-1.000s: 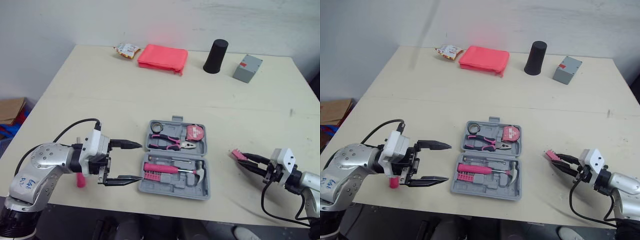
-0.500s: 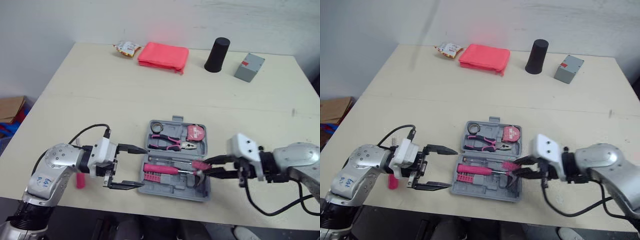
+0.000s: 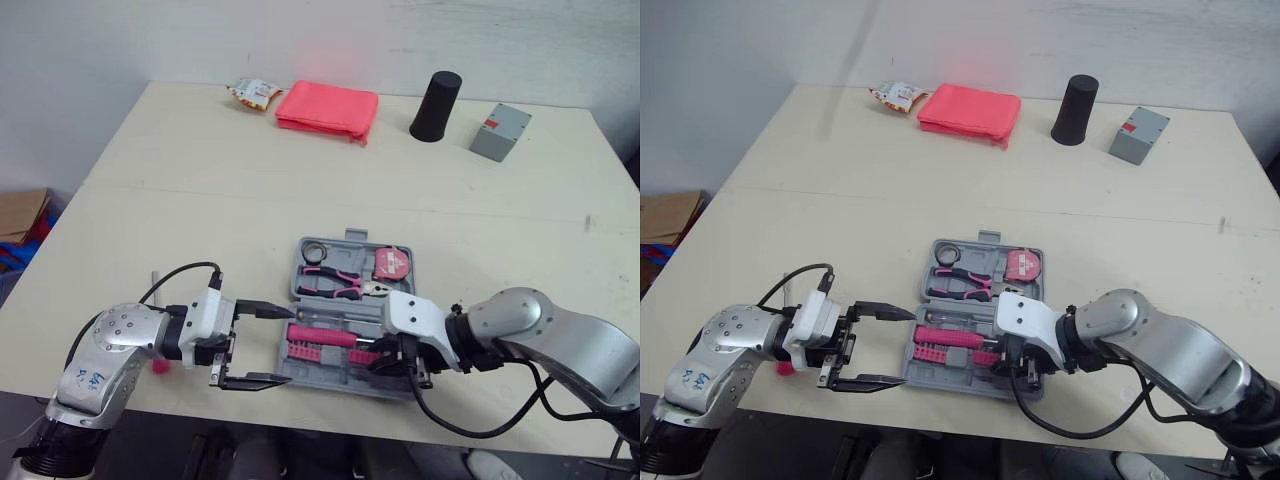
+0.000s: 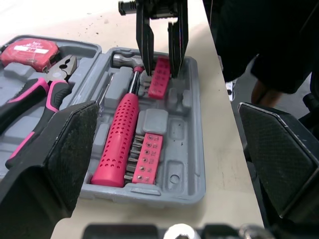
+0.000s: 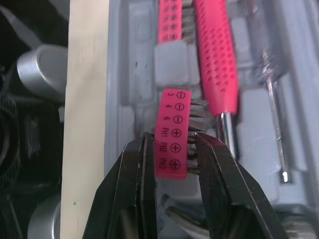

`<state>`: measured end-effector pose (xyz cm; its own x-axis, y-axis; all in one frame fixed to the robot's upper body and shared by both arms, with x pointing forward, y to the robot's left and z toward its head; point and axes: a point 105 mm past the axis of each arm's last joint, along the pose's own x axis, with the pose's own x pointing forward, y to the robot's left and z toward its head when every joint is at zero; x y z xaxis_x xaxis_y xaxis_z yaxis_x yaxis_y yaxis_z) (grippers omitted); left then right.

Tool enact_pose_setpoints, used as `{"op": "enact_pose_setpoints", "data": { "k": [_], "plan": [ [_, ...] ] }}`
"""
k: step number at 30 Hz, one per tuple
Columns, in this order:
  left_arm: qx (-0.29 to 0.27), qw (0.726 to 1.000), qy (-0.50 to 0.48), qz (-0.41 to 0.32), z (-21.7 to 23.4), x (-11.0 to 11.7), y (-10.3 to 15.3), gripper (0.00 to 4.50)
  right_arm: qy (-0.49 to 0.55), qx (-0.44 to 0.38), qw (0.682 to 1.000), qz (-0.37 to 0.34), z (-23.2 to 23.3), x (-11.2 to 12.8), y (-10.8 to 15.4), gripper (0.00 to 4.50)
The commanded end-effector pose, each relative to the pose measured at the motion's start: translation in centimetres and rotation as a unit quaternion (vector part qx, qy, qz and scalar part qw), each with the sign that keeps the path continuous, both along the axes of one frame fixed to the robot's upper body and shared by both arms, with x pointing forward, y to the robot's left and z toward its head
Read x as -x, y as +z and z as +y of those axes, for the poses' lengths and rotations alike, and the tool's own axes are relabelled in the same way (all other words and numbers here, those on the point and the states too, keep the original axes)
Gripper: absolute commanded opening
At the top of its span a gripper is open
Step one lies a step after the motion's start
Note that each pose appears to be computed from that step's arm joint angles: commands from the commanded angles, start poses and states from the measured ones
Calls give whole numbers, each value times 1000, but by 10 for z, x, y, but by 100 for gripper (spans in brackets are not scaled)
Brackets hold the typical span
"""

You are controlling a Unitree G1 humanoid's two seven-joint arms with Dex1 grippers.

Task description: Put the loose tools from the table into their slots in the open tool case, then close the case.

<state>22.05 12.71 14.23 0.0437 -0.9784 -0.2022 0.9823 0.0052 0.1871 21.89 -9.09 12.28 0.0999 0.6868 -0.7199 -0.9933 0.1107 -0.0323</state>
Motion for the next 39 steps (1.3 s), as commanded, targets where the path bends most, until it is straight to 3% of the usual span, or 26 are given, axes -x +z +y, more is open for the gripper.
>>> {"op": "enact_pose_setpoints", "data": {
  "k": [1,26,32,36,39],
  "plan": [
    [-5,1000,5,-15,2,2,5,450,19,3,1000,-3,2,2,3,76],
    [-19,999,35,-7,11,6,3,450,21,8,999,26,19,-11,-11,76],
    [-18,999,45,-6,13,7,1,450,87,-53,995,24,18,5,14,349],
    [-19,999,50,-2,15,9,-1,450,113,-61,992,6,-1,13,29,349],
    [-18,998,58,-3,16,8,-2,450,112,-132,985,-13,-3,10,43,349]
  ]
}}
